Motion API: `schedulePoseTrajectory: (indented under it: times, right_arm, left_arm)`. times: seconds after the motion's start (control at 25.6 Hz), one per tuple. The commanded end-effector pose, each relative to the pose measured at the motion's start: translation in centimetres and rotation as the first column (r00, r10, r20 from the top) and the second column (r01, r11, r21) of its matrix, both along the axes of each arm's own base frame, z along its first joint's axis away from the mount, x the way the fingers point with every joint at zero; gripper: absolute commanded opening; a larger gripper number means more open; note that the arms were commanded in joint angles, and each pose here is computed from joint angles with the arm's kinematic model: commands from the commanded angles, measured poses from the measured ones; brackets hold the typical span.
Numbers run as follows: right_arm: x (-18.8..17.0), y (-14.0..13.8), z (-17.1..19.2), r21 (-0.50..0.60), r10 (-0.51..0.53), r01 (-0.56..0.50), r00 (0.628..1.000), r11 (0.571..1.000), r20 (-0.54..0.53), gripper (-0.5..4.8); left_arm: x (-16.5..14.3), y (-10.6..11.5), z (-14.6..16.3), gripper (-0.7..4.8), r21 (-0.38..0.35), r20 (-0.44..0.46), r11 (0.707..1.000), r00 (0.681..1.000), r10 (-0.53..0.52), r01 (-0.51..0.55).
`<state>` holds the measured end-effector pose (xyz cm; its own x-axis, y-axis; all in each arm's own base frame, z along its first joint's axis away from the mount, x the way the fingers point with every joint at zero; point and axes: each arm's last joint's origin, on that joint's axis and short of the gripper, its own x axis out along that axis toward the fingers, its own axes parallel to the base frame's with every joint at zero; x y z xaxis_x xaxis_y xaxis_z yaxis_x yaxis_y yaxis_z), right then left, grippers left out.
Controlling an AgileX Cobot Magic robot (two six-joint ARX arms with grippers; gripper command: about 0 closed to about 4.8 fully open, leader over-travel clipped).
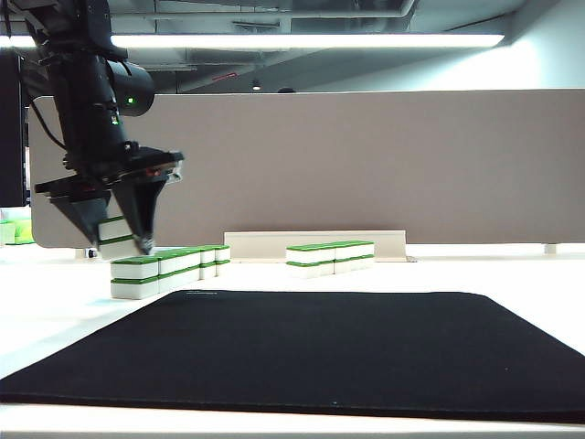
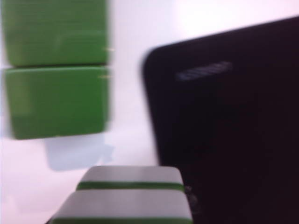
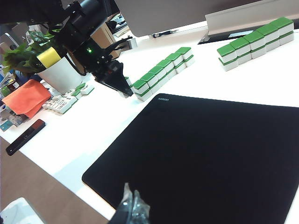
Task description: Take a mahjong tile from the mahjong wall and then place it on the table close to you.
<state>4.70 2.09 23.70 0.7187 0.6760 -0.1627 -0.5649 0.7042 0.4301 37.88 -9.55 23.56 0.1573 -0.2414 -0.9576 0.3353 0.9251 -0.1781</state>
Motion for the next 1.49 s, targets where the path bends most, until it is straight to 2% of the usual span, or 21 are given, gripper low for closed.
schedulePoseTrajectory:
  times: [0.04, 0.2, 0.31, 0.35, 0.39, 0.55, 0.63, 0.7, 0.82, 0.86, 1.02, 1.25, 1.49]
  right_arm:
    - [0.0, 0.0, 0.2, 0.001, 0.0, 0.0, 1.0, 1.0, 0.018, -0.01]
    - [0.0, 0.0, 0.2, 0.0, -0.003, 0.003, 1.0, 1.0, 0.018, -0.01]
    - [0.0, 0.0, 0.2, 0.0, -0.003, 0.003, 1.0, 1.0, 0.018, -0.01]
    - [0.0, 0.0, 0.2, 0.0, -0.003, 0.003, 1.0, 1.0, 0.018, -0.01]
    - [0.0, 0.0, 0.2, 0.0, -0.003, 0.003, 1.0, 1.0, 0.018, -0.01]
    - [0.0, 0.0, 0.2, 0.0, -0.003, 0.003, 1.0, 1.0, 0.018, -0.01]
    - [0.0, 0.0, 0.2, 0.001, -0.003, 0.003, 1.0, 1.0, 0.019, -0.01]
    - [0.0, 0.0, 0.2, 0.001, -0.003, 0.003, 1.0, 1.0, 0.02, -0.01]
    - [0.0, 0.0, 0.2, 0.001, -0.002, 0.002, 1.0, 1.0, 0.02, -0.01]
    - [0.0, 0.0, 0.3, 0.001, -0.002, 0.002, 1.0, 1.0, 0.024, -0.01]
    - [0.0, 0.0, 0.5, 0.002, -0.002, 0.002, 0.999, 1.0, 0.045, -0.01]
    - [0.0, 0.0, 0.5, 0.003, 0.001, -0.001, 0.999, 1.0, 0.045, -0.01]
    - [0.0, 0.0, 0.5, 0.003, 0.001, -0.001, 0.999, 1.0, 0.044, -0.01]
  left_arm:
    - [-0.5, -1.4, 0.4, 1.46, -0.055, -0.005, 0.997, 0.999, -0.045, 0.045]
    - [-1.0, -4.2, 0.5, 1.46, -0.056, 0.037, 0.991, 0.992, -0.122, 0.123]
    - [-1.7, -7.1, 0.6, 1.46, -0.054, 0.103, 0.972, 0.969, -0.224, 0.231]
    - [-2.3, -9.1, 0.7, 1.46, -0.033, 0.151, 0.945, 0.936, -0.318, 0.326]
    - [-2.7, -10.2, 0.8, 1.46, -0.009, 0.177, 0.926, 0.912, -0.37, 0.378]
    - [-4.4, -14.0, 0.9, 1.46, 0.075, 0.263, 0.856, 0.818, -0.511, 0.511]
    - [-5.3, -15.6, 1.0, 1.47, 0.076, 0.293, 0.828, 0.781, -0.551, 0.555]
    - [-6.2, -17.1, 0.9, 1.47, 0.082, 0.309, 0.798, 0.746, -0.59, 0.597]
    - [-7.6, -19.0, 0.6, 1.47, 0.107, 0.315, 0.729, 0.672, -0.67, 0.676]
    - [-8.5, -20.0, 0.2, 1.47, 0.119, 0.305, 0.685, 0.63, -0.714, 0.718]
    - [-10.0, -22.1, -1.1, 1.47, 0.119, 0.287, 0.621, 0.572, -0.768, 0.775]
    - [-11.8, -24.1, -1.6, 1.47, 0.101, 0.288, 0.566, 0.521, -0.804, 0.818]
    - [-12.3, -25.2, -4.1, 1.48, 0.072, 0.234, 0.536, 0.508, -0.829, 0.841]
